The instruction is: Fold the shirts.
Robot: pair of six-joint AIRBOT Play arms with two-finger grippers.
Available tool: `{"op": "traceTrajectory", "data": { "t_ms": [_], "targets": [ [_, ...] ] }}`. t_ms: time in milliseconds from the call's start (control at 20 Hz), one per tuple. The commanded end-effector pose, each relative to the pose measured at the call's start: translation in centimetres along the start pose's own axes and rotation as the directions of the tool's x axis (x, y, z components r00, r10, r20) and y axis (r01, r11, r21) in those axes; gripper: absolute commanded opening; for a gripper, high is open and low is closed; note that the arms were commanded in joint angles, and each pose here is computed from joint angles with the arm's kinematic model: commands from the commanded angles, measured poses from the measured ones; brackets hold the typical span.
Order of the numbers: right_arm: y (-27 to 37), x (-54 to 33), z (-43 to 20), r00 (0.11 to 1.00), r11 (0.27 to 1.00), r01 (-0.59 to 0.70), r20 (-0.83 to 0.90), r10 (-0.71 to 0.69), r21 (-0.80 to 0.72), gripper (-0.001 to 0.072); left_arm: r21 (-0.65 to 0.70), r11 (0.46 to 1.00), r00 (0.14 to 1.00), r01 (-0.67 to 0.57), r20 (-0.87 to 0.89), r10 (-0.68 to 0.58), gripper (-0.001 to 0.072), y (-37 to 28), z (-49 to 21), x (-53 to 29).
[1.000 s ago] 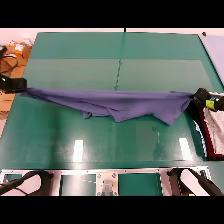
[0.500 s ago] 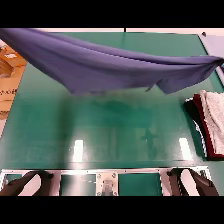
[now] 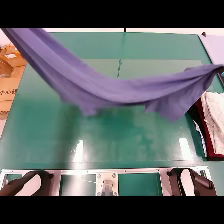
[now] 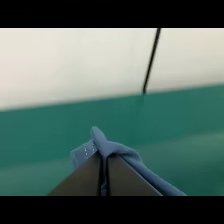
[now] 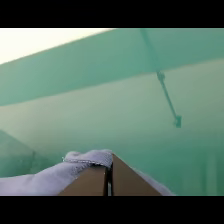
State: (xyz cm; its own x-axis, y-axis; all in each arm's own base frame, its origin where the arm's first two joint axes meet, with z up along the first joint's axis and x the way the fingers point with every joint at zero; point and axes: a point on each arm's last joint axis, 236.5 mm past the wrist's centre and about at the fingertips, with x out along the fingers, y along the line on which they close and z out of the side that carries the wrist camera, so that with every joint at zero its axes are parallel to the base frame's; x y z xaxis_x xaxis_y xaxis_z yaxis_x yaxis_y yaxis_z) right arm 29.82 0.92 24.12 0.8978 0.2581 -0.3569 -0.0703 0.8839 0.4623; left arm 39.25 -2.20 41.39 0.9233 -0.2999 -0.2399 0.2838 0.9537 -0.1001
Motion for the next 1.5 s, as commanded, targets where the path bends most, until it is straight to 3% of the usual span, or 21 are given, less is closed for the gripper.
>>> {"op": "traceTrajectory", "data": {
  "t_ms": [0,250,450,500,550,600,650,700,750,900,950,1000,1050,1200,1450],
  "targets": [
    [-5.4,3.8,-5.8,0.994,0.989,0.063,-0.102,-0.049,0.136,0.0012,-0.165,0.977,0.943,0.133,-0.283,-0.177,0.0026,0.2,-9.5,7.8],
    [-14.3,9.1,-15.7,0.940,0.932,0.225,-0.315,-0.130,0.286,0.0012,-0.287,0.937,0.800,0.200,-0.504,-0.325,0.0026,-2.0,-25.8,23.4],
    [-18.2,11.4,-19.3,0.898,0.902,0.297,-0.413,-0.152,0.314,0.0012,-0.354,0.921,0.742,0.161,-0.572,-0.350,0.0027,-3.8,-33.4,28.2],
    [-18.8,11.7,-19.7,0.892,0.898,0.309,-0.422,-0.160,0.314,0.0013,-0.382,0.915,0.740,0.129,-0.577,-0.345,0.0202,-3.6,-33.6,28.2],
    [-19.2,11.9,-19.9,0.889,0.899,0.314,-0.426,-0.166,0.305,0.0012,-0.398,0.912,0.743,0.104,-0.579,-0.337,0.0530,-3.0,-33.3,27.9],
    [-19.5,12.1,-19.8,0.888,0.899,0.317,-0.428,-0.169,0.303,0.0013,-0.424,0.902,0.734,0.082,-0.587,-0.342,0.0548,-2.2,-32.7,27.2],
    [-19.7,12.2,-19.5,0.890,0.898,0.320,-0.422,-0.176,0.301,0.0012,-0.445,0.892,0.712,0.073,-0.603,-0.359,0.0359,-1.5,-32.1,26.1],
    [-19.9,12.3,-18.9,0.894,0.900,0.322,-0.408,-0.186,0.295,0.0012,-0.458,0.886,0.682,0.077,-0.624,-0.381,0.0067,-0.8,-31.5,24.6],
    [-20.0,12.5,-18.1,0.899,0.903,0.319,-0.394,-0.192,0.288,0.0013,-0.472,0.879,0.653,0.071,-0.644,-0.399,0.0026,-0.1,-31.0,23.2],
    [-19.8,12.7,-16.2,0.911,0.912,0.303,-0.365,-0.192,0.275,0.0015,-0.510,0.859,0.569,0.030,-0.698,-0.435,0.0024,1.3,-30.1,18.7],
    [-19.4,12.7,-16.4,0.909,0.911,0.296,-0.377,-0.176,0.287,0.0094,-0.496,0.868,0.539,0.023,-0.725,-0.429,0.0024,1.4,-30.1,17.2],
    [-18.8,12.5,-17.0,0.903,0.909,0.286,-0.402,-0.151,0.301,0.0253,-0.451,0.892,0.510,0.005,-0.767,-0.391,0.0024,1.9,-30.3,15.6],
    [-18.0,12.3,-17.8,0.893,0.913,0.268,-0.434,-0.115,0.308,0.0349,-0.421,0.907,0.494,-0.014,-0.791,-0.360,0.0024,2.1,-30.4,14.3],
    [-17.8,10.8,-20.4,0.832,0.918,0.295,-0.544,-0.110,0.265,0.0411,-0.410,0.911,0.523,-0.028,-0.783,-0.336,0.0024,1.5,-31.2,11.1],
    [-19.2,8.9,-22.6,0.752,0.845,0.442,-0.638,-0.167,0.300,0.0411,-0.471,0.867,0.477,-0.164,-0.807,-0.348,0.0024,-1.5,-40.8,1.7]
  ]
}}
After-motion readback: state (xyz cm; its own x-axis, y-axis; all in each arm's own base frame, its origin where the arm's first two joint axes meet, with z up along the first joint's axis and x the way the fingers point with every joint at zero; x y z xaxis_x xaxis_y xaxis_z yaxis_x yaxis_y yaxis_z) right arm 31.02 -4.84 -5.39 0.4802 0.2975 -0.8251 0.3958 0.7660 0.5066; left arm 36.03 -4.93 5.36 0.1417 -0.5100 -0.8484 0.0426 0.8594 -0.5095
